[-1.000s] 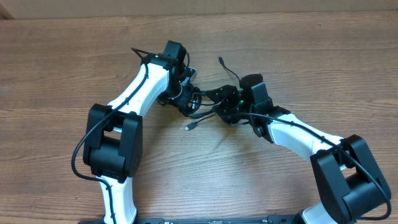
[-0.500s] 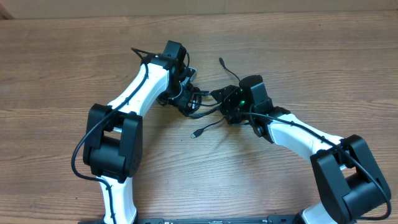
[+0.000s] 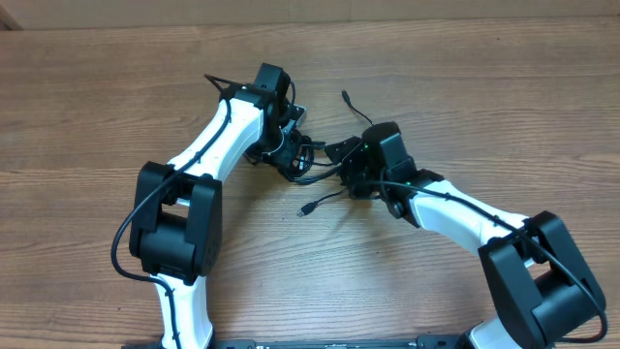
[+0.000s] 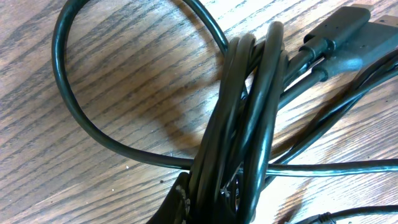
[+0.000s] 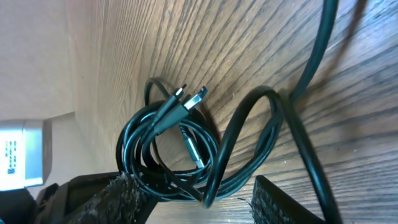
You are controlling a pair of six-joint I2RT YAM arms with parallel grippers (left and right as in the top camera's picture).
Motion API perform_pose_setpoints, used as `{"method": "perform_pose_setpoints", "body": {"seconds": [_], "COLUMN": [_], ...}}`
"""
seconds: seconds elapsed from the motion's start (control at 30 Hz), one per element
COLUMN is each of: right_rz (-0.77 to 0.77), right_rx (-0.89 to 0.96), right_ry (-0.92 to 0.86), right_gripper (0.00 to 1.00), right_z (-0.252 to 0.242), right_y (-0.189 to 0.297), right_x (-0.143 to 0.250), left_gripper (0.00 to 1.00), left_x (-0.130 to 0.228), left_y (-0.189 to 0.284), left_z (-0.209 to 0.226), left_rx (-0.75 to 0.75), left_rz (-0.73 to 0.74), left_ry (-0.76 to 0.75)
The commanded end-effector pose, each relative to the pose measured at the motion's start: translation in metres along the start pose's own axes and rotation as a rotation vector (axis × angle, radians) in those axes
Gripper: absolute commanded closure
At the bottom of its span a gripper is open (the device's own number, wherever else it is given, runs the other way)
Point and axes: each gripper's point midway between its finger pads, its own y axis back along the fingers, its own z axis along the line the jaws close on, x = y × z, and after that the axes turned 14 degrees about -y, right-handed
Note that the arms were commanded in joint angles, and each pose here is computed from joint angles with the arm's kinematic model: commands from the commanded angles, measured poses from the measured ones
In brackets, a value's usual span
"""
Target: Untangle cables
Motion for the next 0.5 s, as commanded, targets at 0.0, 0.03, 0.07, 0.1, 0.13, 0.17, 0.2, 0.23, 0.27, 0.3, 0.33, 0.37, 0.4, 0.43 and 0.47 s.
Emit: {"method": "perform_pose_setpoints", "body": {"seconds": [0.0, 0.03, 0.07, 0.1, 0.13, 0.17, 0.2, 0.23, 0.27, 0.3, 0.33, 0.37, 0.4, 0.43, 0.47], "right_rz": [-0.061, -0.069, -0.074, -0.078, -0.085, -0.086, -0.087, -0.088, -0.09, -0.092, -0.093, -0.093, -0.093, -0.093, -0.093], "right_rx": [-0.022, -0.022, -0.022, -0.023, -0.023, -0.023, -0.023, -0.024, -0.024, -0.024, -0.024, -0.024, -0.024, -0.024, -0.024], "right_ry": [0.015, 0.016, 0.019, 0.019, 0.02, 0.021, 0.021, 0.021, 0.021, 0.021, 0.021, 0.021, 0.021, 0.021, 0.021], "right_gripper": [0.41, 0.41, 0.41, 0.41, 0.41, 0.4, 0.39, 0.39, 0.38, 0.38, 0.38, 0.38, 0.38, 0.38, 0.37], "right_z": [0.0064, 0.0064, 0.0064, 0.0064, 0.0065, 0.0066, 0.0066, 0.0066, 0.0066, 0.0067, 0.0067, 0.0067, 0.0067, 0.0067, 0.0066], "right_y": [0.0034, 0.0034, 0.0032, 0.0032, 0.0032, 0.0032, 0.0032, 0.0032, 0.0033, 0.0033, 0.0033, 0.0033, 0.0033, 0.0033, 0.0033], "right_x": [-0.0034, -0.0041, -0.004, -0.0044, -0.0051, -0.0051, -0.0051, -0.0054, -0.0057, -0.006, -0.0062, -0.0062, -0.0062, -0.0062, -0.0062], "left_gripper": [0.96, 0.96, 0.96, 0.96, 0.96, 0.96, 0.96, 0.96, 0.96, 0.96, 0.96, 0.96, 0.96, 0.96, 0.96], "left_x": [-0.0004, -0.0004, -0.0007, -0.0014, -0.0026, -0.0036, -0.0044, -0.0044, -0.0043, -0.0044, -0.0044, -0.0044, -0.0043, -0.0043, -0.0043], "left_y": [0.0053, 0.0053, 0.0053, 0.0053, 0.0053, 0.0053, 0.0053, 0.0053, 0.0053, 0.0053, 0.0053, 0.0054, 0.0054, 0.0053, 0.0053], "left_z": [0.0054, 0.0054, 0.0047, 0.0037, 0.0017, -0.0003, -0.0015, -0.0014, -0.0014, -0.0014, -0.0014, -0.0012, -0.0013, -0.0014, -0.0014], "left_rx": [-0.026, -0.026, -0.022, -0.016, -0.003, 0.008, 0.015, 0.015, 0.015, 0.015, 0.015, 0.015, 0.015, 0.015, 0.015], "left_rz": [-0.01, -0.01, -0.012, -0.015, -0.021, -0.027, -0.03, -0.03, -0.03, -0.03, -0.03, -0.03, -0.03, -0.03, -0.03], "left_ry": [0.013, 0.013, 0.012, 0.012, 0.011, 0.011, 0.01, 0.01, 0.01, 0.01, 0.01, 0.01, 0.01, 0.01, 0.01]}}
